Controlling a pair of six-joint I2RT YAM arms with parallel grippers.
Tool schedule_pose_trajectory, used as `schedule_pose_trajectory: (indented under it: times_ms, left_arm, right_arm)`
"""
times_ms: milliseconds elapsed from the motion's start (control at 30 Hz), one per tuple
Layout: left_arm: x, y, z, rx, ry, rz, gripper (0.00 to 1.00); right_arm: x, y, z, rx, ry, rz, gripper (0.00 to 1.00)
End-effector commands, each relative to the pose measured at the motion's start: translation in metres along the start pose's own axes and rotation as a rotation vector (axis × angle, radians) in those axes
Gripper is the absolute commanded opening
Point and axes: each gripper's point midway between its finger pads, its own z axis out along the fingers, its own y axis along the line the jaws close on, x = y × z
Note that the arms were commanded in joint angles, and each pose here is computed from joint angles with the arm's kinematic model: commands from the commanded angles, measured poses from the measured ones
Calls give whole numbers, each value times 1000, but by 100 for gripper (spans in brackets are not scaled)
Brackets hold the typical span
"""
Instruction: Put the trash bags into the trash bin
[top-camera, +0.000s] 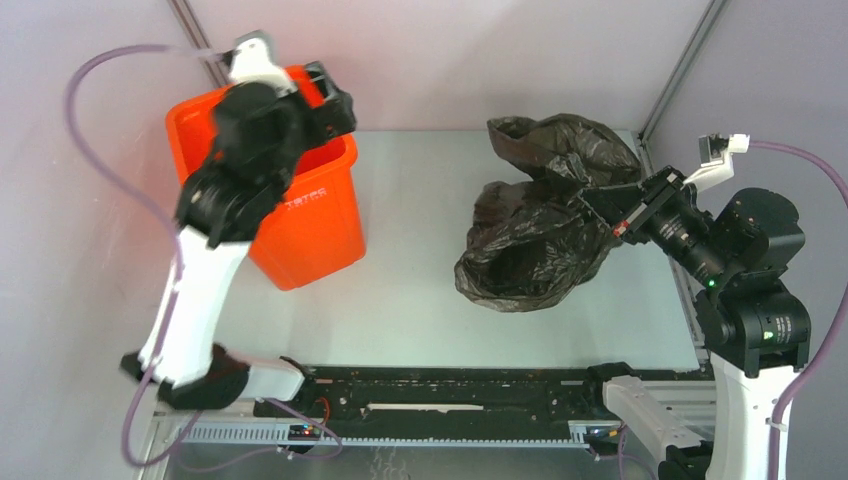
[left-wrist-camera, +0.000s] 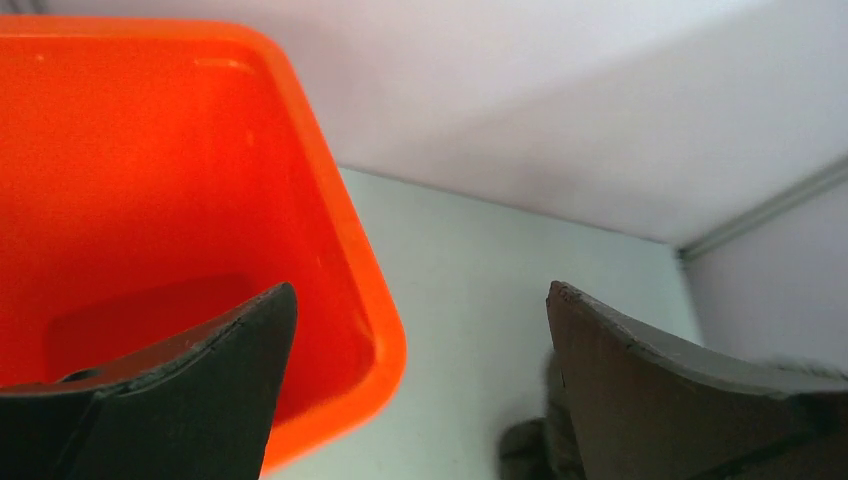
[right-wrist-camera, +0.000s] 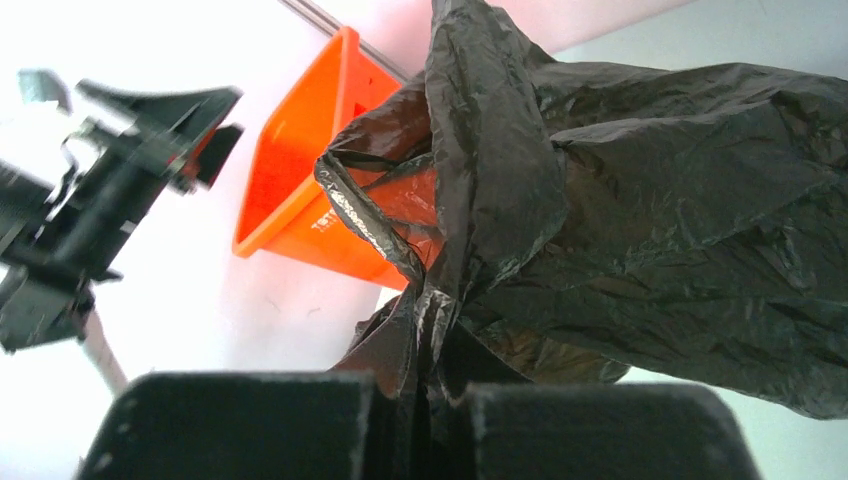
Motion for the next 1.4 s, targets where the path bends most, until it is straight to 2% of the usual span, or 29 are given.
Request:
schedule_pose_trajectory:
  times_ms: [0,333,367,467,533,633,767,900,1100,1233,1367]
  left_arm:
    - [24,28,46,-241,78,96,100]
    - [77,50,93,-437,167,137,99]
    - [81,52,95,-450,171,141,94]
    - [87,51,97,-451,181,139,68]
    - [90,49,98,-448,189,149,57]
    - [99,50,97,-447,208,158,52]
    - [107,51,96,-446,230,166,55]
    - [118,48,98,-426,268,195,39]
    - [119,24,88,-352,270,215,22]
    - [128,-2,79,-275,293,250,13]
    - [132,-25,65,-208,310,214,6]
  right_arm:
    - [12,-1,-16,25,50,-16,0]
    - [16,-5,-46,74,3,-62,0]
    - [16,-4,-47,74,5,-66,0]
    - [18,-4,-50,75,12,-69,0]
    - [20,-6,-50,77,16,-63,0]
    - [21,-9,-47,77,12,-66,0]
    - [17,-6,-46,68,3,-78,0]
    - [16,-7,-43,66,8,-90,0]
    - [15,-2,-34,32,26,-94,0]
    - [17,-6,-32,36,32,-95,0]
    - [15,-6,-27,27,29,-99,0]
